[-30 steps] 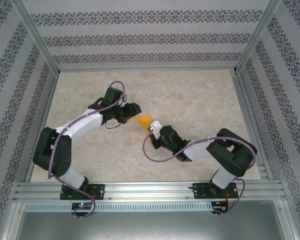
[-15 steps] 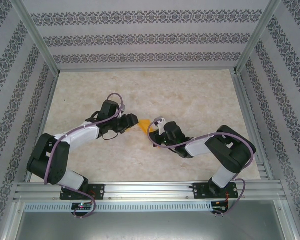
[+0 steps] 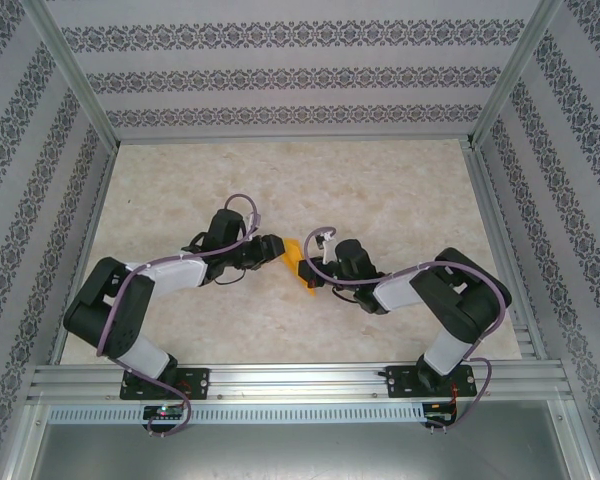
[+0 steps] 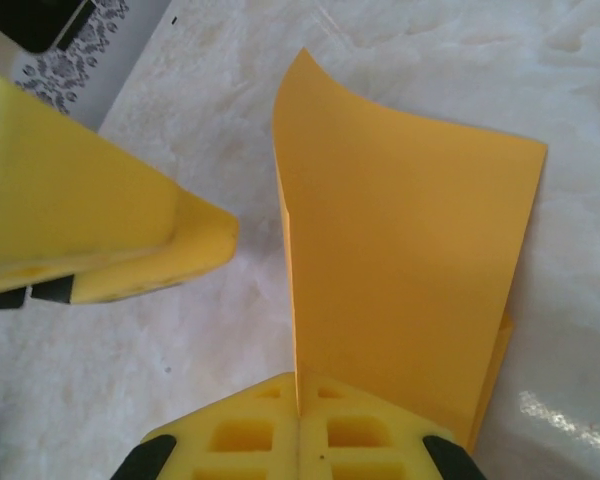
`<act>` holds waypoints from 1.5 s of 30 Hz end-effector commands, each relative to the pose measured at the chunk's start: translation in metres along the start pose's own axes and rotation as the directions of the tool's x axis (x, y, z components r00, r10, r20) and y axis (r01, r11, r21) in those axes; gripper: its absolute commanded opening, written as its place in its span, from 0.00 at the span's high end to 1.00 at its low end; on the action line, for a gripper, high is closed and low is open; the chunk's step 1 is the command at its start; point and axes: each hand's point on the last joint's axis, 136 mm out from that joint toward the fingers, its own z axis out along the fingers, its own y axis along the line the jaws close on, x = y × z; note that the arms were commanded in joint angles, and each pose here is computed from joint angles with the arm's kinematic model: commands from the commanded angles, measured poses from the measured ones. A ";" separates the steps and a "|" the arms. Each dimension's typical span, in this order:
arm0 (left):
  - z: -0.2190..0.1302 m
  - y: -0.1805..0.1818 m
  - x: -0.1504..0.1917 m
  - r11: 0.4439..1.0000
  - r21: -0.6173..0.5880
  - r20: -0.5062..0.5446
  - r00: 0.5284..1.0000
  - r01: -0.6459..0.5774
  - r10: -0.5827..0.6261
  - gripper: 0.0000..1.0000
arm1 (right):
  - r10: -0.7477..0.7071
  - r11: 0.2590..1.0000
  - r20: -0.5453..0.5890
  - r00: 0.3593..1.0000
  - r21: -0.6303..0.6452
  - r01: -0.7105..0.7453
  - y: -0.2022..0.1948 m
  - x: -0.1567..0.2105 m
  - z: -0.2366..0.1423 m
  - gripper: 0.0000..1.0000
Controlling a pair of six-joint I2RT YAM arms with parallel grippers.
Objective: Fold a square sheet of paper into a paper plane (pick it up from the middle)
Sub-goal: Fold the wing for the fifth time at the center of the table.
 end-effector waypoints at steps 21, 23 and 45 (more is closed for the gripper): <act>0.037 -0.014 0.009 0.993 0.101 -0.066 0.995 -0.063 0.070 0.58 | 0.269 0.960 -0.047 0.962 -0.065 -0.272 -0.028 0.012 0.005 1.00; 0.040 -0.014 0.009 0.993 0.100 -0.069 0.995 -0.063 0.070 0.59 | 0.278 0.958 -0.047 0.959 -0.060 -0.280 -0.030 0.012 0.005 1.00; 0.053 -0.002 0.011 0.996 0.073 -0.095 0.994 -0.047 0.054 0.67 | 0.317 0.948 -0.103 0.943 0.003 -0.318 -0.046 0.029 0.009 1.00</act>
